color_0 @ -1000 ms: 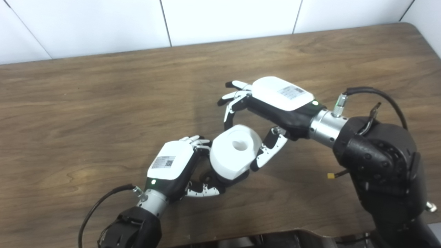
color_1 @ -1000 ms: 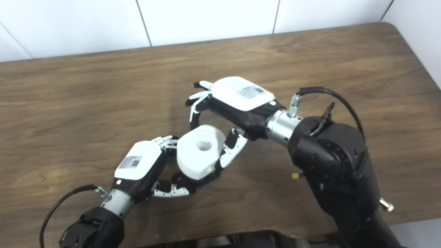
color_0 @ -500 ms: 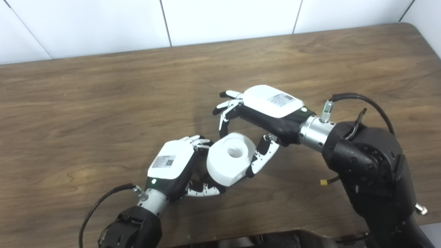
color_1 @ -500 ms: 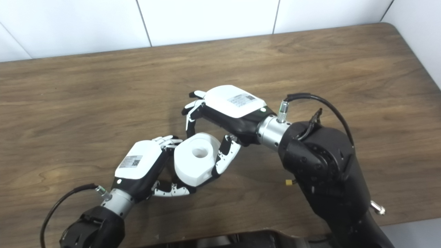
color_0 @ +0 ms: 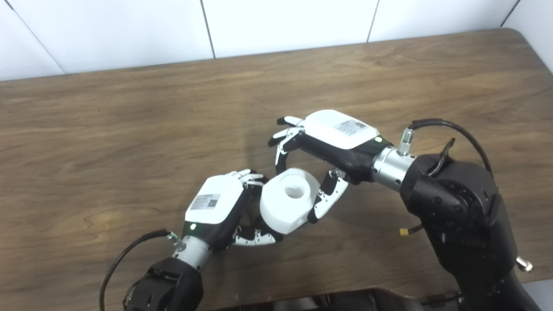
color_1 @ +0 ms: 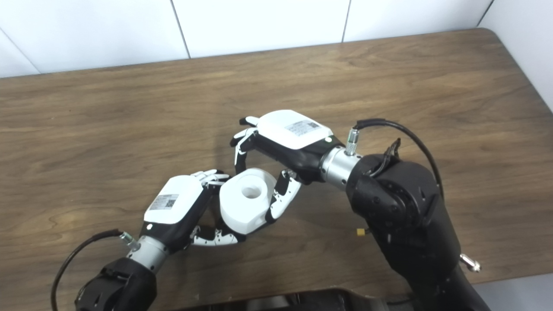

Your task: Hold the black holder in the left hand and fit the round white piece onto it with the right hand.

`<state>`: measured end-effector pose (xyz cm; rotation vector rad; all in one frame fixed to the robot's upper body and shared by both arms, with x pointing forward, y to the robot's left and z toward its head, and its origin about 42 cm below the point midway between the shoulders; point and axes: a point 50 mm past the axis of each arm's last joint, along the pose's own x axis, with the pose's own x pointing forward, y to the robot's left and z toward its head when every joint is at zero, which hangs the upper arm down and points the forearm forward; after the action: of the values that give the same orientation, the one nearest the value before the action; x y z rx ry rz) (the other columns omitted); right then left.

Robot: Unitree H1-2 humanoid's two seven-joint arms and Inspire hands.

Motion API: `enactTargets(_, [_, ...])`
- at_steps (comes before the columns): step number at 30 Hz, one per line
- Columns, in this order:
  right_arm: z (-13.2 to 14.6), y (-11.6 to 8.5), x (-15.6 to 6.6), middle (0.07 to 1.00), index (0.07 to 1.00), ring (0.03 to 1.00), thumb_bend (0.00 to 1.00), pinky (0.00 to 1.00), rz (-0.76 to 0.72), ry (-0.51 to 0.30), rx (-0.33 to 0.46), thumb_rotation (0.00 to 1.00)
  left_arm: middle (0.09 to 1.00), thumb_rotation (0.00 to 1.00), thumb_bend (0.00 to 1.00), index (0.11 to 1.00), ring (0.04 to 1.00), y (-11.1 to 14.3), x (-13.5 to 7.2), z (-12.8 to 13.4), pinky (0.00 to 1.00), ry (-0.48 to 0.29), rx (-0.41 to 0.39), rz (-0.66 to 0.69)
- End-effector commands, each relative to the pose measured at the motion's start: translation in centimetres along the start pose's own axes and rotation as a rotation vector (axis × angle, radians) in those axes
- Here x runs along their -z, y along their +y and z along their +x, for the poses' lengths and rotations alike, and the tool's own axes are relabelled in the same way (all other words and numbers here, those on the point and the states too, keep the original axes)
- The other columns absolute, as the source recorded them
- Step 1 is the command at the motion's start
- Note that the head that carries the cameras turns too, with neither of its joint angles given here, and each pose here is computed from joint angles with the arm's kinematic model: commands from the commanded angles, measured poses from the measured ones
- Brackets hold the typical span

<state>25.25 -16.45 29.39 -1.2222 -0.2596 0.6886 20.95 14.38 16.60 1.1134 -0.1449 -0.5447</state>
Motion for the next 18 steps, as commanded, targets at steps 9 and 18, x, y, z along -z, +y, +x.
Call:
enactTargets(9, [-0.2,-0.14,-0.74,0.853,0.484,0.975,0.52,0.89,-0.032,-0.03,0.049,0.14,0.814,0.05,0.51,0.49,0.888,-0.17,-0.43,-0.13,0.87,-0.006,0.029,-0.009])
enactTargets(18, [-0.45,0.11,-0.92,0.852,0.483,0.971,0.52,0.9,-0.028,-0.037,0.046,0.14,0.817,0.05,0.51,0.49,0.887,-0.12,-0.63,0.01,0.87,-0.008,0.026,-0.006])
